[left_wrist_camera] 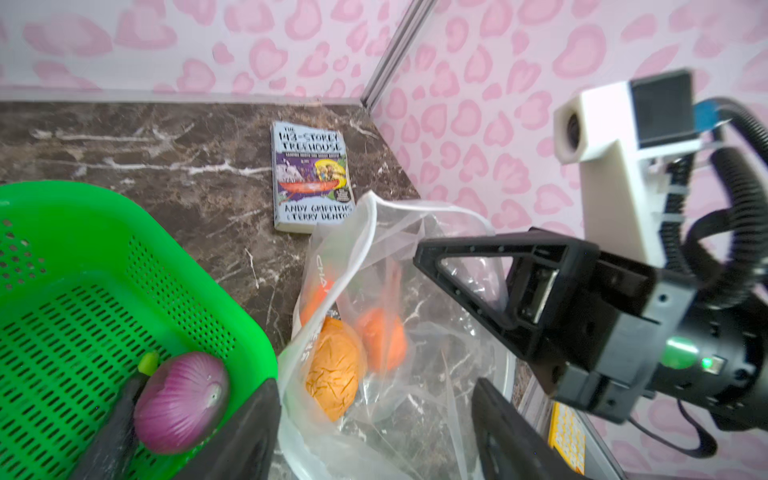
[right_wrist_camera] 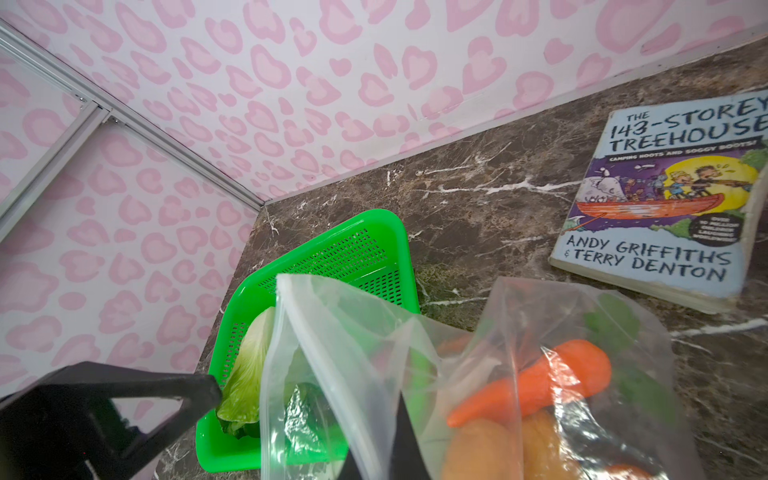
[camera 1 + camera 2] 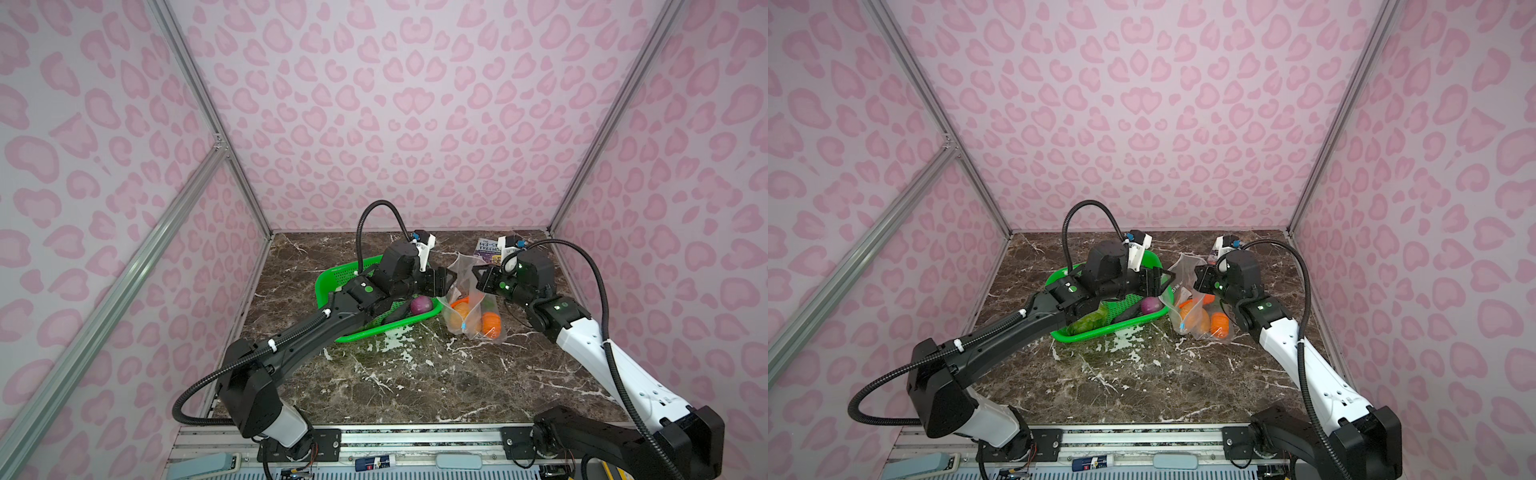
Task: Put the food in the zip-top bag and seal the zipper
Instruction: 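Open the left gripper to drop the potato into the bag, then withdraw the left gripper back over the green basket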
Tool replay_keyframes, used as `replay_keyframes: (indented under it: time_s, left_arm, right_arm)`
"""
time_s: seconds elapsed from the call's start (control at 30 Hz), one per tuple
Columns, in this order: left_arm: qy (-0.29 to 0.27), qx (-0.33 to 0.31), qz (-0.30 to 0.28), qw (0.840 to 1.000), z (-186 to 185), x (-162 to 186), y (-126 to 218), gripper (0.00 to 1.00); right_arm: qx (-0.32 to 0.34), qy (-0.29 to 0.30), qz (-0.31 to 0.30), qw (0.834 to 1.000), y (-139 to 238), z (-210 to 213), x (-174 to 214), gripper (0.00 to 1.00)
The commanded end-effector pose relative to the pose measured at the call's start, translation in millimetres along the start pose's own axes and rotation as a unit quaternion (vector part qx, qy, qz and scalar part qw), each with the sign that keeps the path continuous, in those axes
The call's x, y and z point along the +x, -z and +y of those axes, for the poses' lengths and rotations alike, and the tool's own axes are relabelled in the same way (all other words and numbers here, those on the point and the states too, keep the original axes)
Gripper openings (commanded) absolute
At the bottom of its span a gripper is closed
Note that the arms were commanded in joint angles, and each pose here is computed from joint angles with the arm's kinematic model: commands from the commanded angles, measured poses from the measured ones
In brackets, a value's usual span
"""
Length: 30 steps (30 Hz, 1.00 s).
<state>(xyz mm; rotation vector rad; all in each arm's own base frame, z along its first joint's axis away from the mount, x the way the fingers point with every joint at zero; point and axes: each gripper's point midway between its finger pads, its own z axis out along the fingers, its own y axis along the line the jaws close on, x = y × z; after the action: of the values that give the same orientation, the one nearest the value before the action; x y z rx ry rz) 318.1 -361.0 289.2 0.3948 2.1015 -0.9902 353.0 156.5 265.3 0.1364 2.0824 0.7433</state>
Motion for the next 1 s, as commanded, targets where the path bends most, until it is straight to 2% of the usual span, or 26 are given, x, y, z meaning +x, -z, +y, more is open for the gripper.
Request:
replay_keyframes:
  time_s: [0.0,0.3,0.47,0.63,0.87,0.97]
  left_arm:
    - [-0.002,0.008,-0.036,0.999,5,-14,11,0.74]
    - [0.01,-0.087,-0.025,0.996,77,-5,21,0.75]
    - [0.001,-0.125,0.011,0.992,110,12,14,0.75]
    - [-0.039,-0.161,0.069,0.984,132,30,4,0.75]
    - [-0.09,-0.162,0.164,0.969,150,62,-18,0.75]
    - [-0.107,-0.137,0.18,0.968,145,63,-30,0.74]
  right_arm:
    - [0.002,0.004,-0.008,1.0,1,-1,-2,0.0]
    - [0.007,0.009,-0.009,1.0,4,-4,-1,0.0]
    - [0.01,0.01,-0.006,1.0,4,-8,0,0.0]
    - [0.014,0.009,-0.002,1.0,2,-15,1,0.0]
    - [0.013,0.005,0.0,1.0,-1,-16,-3,0.0]
    - [0.013,0.004,-0.001,1.0,-1,-16,-3,0.0]
